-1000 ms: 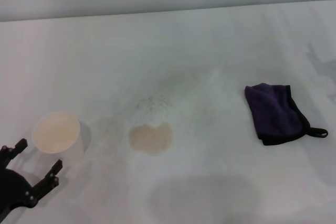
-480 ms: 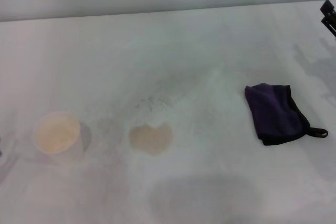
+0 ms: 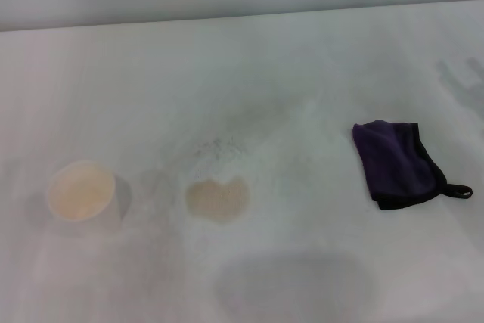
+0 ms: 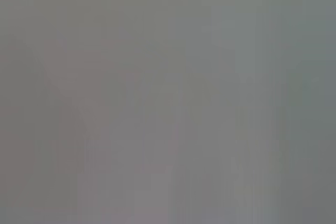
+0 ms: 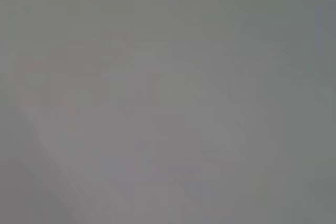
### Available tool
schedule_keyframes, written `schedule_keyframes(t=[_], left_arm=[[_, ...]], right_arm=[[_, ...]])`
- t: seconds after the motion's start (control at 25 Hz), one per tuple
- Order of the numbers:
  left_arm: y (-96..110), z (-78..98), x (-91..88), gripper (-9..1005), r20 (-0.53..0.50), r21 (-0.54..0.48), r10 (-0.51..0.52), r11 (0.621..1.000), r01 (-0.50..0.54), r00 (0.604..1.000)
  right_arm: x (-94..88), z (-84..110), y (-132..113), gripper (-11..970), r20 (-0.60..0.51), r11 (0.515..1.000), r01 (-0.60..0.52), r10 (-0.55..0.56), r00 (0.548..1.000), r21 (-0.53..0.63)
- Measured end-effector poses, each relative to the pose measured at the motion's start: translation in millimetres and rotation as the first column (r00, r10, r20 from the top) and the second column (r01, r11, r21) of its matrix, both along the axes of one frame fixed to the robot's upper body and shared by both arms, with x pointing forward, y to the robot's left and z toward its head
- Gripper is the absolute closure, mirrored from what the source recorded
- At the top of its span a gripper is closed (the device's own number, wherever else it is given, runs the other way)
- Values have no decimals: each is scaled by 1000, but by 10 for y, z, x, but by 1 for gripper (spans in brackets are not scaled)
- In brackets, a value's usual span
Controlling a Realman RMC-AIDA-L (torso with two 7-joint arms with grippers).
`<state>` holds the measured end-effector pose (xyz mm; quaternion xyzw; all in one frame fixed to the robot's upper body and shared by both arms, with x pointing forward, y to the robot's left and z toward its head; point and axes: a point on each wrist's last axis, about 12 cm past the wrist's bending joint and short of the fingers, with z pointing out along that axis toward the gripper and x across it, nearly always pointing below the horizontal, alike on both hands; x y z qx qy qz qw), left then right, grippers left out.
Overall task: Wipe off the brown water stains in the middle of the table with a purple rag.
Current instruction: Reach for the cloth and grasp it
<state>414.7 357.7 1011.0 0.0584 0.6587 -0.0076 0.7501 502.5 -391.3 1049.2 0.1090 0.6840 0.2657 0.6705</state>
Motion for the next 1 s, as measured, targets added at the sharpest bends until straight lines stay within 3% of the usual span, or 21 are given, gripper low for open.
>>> schedule_keyframes(t=[0.2,0.36,0.48,0.76,0.8,1.0], left_arm=[[-12,93,141,105,59,-4,-2,1000,2,998],[-30,125,231,106,72,-3,-11,1000,11,997],[-29,146,268,106,84,-11,-3,1000,4,996],[-28,168,283,106,100,-18,5,1000,-3,995],[-21,174,288,106,104,-20,11,1000,-9,995],[8,189,295,105,116,-24,37,999,-34,993]], right_arm=[[158,222,-76,103,-111,991,-135,137,984,19],[335,412,-195,103,-342,981,-184,152,927,-65],[442,625,-205,103,-440,967,-218,140,887,-133],[678,1247,140,103,-567,891,-357,146,811,-281],[716,1369,290,103,-606,863,-415,171,777,-289],[805,1527,635,102,-689,804,-528,220,691,-273]])
